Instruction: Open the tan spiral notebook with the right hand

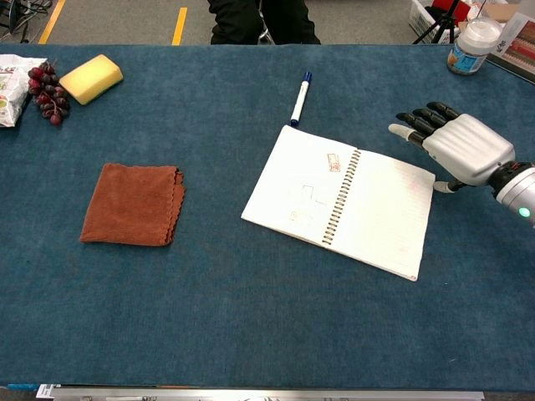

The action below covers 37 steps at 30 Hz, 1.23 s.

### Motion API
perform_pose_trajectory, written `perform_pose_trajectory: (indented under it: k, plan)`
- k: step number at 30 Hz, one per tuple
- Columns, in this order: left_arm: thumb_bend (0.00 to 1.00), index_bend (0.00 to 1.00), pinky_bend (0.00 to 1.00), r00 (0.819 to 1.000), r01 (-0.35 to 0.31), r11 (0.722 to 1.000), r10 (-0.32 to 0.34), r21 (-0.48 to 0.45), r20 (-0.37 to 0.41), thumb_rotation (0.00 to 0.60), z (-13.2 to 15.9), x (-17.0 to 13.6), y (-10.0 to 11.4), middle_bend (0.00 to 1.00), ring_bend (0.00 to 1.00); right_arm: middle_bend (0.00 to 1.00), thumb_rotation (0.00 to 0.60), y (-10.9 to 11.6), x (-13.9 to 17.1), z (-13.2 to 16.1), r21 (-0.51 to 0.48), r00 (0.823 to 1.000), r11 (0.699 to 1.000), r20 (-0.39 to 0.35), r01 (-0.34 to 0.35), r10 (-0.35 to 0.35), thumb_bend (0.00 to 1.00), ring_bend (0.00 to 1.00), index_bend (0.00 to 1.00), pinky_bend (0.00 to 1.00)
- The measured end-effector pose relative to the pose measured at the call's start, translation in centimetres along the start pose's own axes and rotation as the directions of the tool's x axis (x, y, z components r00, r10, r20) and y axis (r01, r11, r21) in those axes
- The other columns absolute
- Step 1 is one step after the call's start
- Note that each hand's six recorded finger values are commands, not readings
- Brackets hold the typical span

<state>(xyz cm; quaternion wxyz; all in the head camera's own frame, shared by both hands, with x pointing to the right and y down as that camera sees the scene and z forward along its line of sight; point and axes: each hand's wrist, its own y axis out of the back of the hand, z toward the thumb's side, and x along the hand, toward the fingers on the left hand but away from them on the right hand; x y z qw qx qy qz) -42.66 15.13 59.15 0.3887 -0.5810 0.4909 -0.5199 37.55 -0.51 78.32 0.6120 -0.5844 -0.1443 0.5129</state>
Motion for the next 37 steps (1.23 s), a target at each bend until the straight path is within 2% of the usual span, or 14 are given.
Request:
perform_pose_trajectory:
  k: [8, 11, 16, 19, 23, 26, 29, 33, 37]
  plan:
    - [0.26, 0.16, 0.06, 1.0, -0.006, 1.0, 0.006, 0.001, -0.001, 0.6, 0.0, 0.2, 0.1, 0.1, 0.1, 0.02, 0.6, 1.5, -2.4, -1.0, -0.02, 0.996, 0.998, 0.071, 0.052, -0.051, 0.1, 0.0, 0.0, 0.0]
    - [0.26, 0.16, 0.06, 1.0, -0.006, 1.0, 0.006, 0.002, -0.003, 0.6, -0.1, 0.1, 0.1, 0.1, 0.1, 0.02, 0.6, 2.1, -2.4, -1.6, -0.032, 0.993, 0.997, 0.094, 0.07, -0.066, 0.1, 0.0, 0.0, 0.0]
    - [0.26, 0.16, 0.06, 1.0, -0.006, 1.0, 0.006, 0.003, -0.001, 0.6, 0.0, 0.3, 0.1, 0.1, 0.1, 0.04, 0.6, 2.9, -0.6, -3.5, -0.058, 0.986, 0.993, 0.141, 0.101, -0.092, 0.11, 0.0, 0.01, 0.0]
    - [0.26, 0.16, 0.06, 1.0, -0.006, 1.0, 0.006, 0.004, 0.007, 0.6, 0.2, 0.6, 0.0, 0.1, 0.1, 0.1, 0.6, 3.8, 1.2, -5.0, -0.077, 0.977, 0.989, 0.182, 0.125, -0.109, 0.12, 0.0, 0.07, 0.0]
    - [0.26, 0.16, 0.06, 1.0, -0.011, 1.0, 0.011, 0.008, 0.015, 0.6, 0.5, 0.9, -0.2, 0.1, 0.1, 0.18, 0.6, 5.0, 4.1, -7.1, -0.093, 0.963, 0.984, 0.241, 0.149, -0.123, 0.13, 0.04, 0.14, 0.11]
    - [0.26, 0.16, 0.06, 1.0, -0.018, 1.0, 0.018, 0.014, 0.022, 0.6, 0.8, 1.2, -0.4, 0.1, 0.1, 0.22, 0.6, 5.9, 6.8, -8.6, -0.104, 0.948, 0.981, 0.292, 0.164, -0.128, 0.15, 0.09, 0.21, 0.15]
    - [0.26, 0.16, 0.06, 0.999, -0.02, 1.0, 0.02, 0.014, 0.031, 0.6, 1.1, 1.5, -0.7, 0.1, 0.1, 0.25, 0.6, 6.6, 10.0, -9.9, -0.116, 0.925, 0.976, 0.357, 0.183, -0.131, 0.15, 0.13, 0.25, 0.2]
    - [0.26, 0.16, 0.06, 0.999, -0.024, 1.0, 0.024, 0.013, 0.043, 0.6, 1.5, 1.7, -0.8, 0.1, 0.1, 0.26, 0.6, 7.2, 14.4, -11.3, -0.138, 0.887, 0.971, 0.447, 0.196, -0.115, 0.15, 0.14, 0.26, 0.2]
    - [0.26, 0.16, 0.06, 0.998, -0.044, 0.999, 0.044, 0.01, 0.049, 0.6, 1.8, 1.9, -0.7, 0.1, 0.1, 0.26, 0.6, 7.7, 17.6, -11.9, -0.144, 0.857, 0.97, 0.505, 0.197, -0.099, 0.15, 0.14, 0.26, 0.2]
